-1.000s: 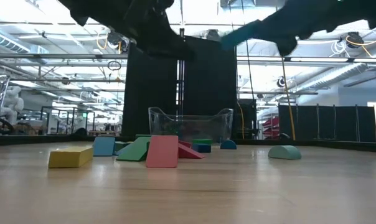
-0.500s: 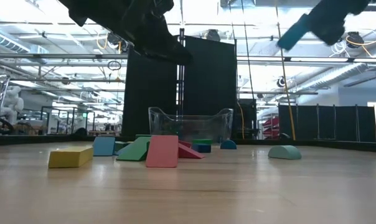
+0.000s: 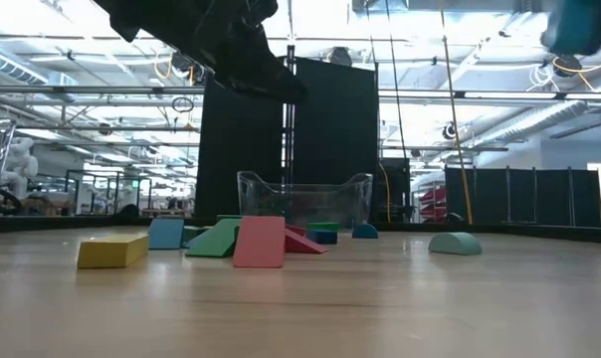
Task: Sort blocks by size
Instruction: Put the light blue rectangle block into the bottom right transparent bin
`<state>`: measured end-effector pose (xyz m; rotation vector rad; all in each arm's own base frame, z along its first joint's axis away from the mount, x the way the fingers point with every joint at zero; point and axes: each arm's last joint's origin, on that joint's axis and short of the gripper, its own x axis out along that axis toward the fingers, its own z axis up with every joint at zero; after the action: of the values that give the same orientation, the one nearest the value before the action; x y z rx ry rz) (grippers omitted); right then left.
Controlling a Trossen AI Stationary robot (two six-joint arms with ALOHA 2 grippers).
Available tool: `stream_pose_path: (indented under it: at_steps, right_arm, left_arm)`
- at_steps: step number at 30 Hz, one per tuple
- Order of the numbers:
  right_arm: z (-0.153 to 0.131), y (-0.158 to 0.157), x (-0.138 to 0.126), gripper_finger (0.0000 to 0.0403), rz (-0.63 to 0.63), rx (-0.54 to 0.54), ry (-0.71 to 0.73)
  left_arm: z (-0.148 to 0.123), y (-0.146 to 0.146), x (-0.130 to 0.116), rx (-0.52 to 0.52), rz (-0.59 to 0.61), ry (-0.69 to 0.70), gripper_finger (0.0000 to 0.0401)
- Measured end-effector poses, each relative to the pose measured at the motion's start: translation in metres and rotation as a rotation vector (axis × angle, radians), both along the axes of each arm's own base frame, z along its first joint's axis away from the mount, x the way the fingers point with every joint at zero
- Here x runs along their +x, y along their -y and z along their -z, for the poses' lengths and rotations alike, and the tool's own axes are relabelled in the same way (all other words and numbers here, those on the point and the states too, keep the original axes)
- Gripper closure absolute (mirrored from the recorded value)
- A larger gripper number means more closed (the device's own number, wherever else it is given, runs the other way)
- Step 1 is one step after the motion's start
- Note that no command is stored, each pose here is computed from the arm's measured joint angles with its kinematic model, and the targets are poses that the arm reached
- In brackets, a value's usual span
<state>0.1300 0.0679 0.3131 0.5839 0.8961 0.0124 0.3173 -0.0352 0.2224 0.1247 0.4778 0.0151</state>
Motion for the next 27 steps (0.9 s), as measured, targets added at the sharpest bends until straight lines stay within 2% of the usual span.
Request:
stream_pose_path:
  at_steps: [6, 10, 21, 27]
  right_arm:
    - [0.008, -0.019, 0.0, 0.036, -0.053, 0.13, -0.153]
    - [0.013, -0.033, -0.001, 0.036, -0.07, 0.181, -0.24]
    - [0.038, -0.075, -0.006, 0.0356, -0.083, 0.127, -0.447]
    - [0.051, -0.089, -0.004, 0.0318, -0.04, 0.106, -0.532]
  left_arm:
    - [0.0, 0.0, 0.0, 0.0, 0.0, 0.0, 0.026]
    - [0.0, 0.0, 0.0, 0.0, 0.0, 0.0, 0.026]
    - [0.0, 0.0, 0.0, 0.0, 0.0, 0.0, 0.026]
    - [0.001, 0.0, -0.001, 0.002, 0.0, -0.014, 0.026]
